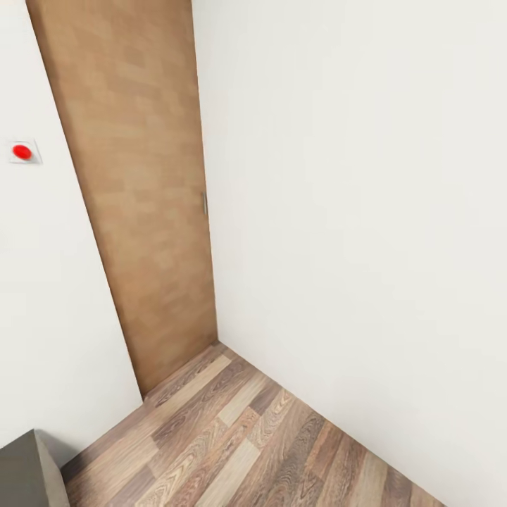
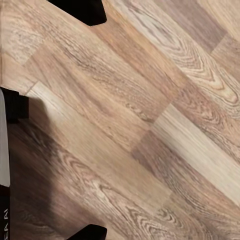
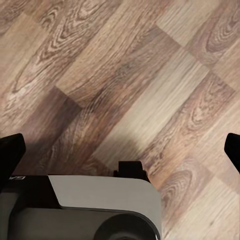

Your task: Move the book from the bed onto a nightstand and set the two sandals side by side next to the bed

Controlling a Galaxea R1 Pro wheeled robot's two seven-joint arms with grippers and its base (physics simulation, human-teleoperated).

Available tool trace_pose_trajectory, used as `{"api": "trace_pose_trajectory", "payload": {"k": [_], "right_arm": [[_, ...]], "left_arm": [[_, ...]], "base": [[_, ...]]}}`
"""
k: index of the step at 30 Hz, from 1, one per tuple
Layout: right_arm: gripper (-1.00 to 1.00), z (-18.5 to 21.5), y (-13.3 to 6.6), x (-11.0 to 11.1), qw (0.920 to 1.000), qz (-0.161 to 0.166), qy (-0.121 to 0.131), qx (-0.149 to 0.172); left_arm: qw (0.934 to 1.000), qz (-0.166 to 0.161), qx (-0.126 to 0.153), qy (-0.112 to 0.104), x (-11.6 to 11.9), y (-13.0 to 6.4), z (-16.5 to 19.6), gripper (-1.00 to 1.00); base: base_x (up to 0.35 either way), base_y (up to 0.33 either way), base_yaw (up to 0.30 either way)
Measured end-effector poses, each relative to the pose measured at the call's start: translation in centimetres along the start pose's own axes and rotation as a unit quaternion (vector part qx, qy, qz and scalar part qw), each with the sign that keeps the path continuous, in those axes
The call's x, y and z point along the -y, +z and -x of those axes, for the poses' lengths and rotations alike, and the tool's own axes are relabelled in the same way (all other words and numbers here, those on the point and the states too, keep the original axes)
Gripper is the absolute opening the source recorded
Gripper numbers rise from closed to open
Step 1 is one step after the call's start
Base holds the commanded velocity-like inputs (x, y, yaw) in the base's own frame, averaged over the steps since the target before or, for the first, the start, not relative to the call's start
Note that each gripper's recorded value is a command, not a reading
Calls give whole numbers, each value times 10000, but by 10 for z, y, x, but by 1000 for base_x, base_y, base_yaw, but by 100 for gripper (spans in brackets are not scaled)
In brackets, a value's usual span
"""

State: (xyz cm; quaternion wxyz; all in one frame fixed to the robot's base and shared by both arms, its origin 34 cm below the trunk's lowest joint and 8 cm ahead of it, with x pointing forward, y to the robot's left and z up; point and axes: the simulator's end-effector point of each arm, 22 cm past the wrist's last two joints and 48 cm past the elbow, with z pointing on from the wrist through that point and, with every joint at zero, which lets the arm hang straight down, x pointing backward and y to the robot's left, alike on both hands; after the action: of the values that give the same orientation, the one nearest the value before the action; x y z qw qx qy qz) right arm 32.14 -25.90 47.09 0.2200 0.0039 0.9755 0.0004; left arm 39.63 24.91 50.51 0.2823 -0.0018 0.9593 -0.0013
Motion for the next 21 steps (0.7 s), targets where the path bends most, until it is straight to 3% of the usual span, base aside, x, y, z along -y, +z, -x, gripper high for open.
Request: {"api": "trace_pose_trajectory", "payload": {"k": [21], "right_arm": [[100, -1, 0, 1, 10000, -25, 2, -7]], "left_arm": [[10000, -15, -35, 12, 2, 0, -4, 100]], "base": [[0, 0, 291]]}}
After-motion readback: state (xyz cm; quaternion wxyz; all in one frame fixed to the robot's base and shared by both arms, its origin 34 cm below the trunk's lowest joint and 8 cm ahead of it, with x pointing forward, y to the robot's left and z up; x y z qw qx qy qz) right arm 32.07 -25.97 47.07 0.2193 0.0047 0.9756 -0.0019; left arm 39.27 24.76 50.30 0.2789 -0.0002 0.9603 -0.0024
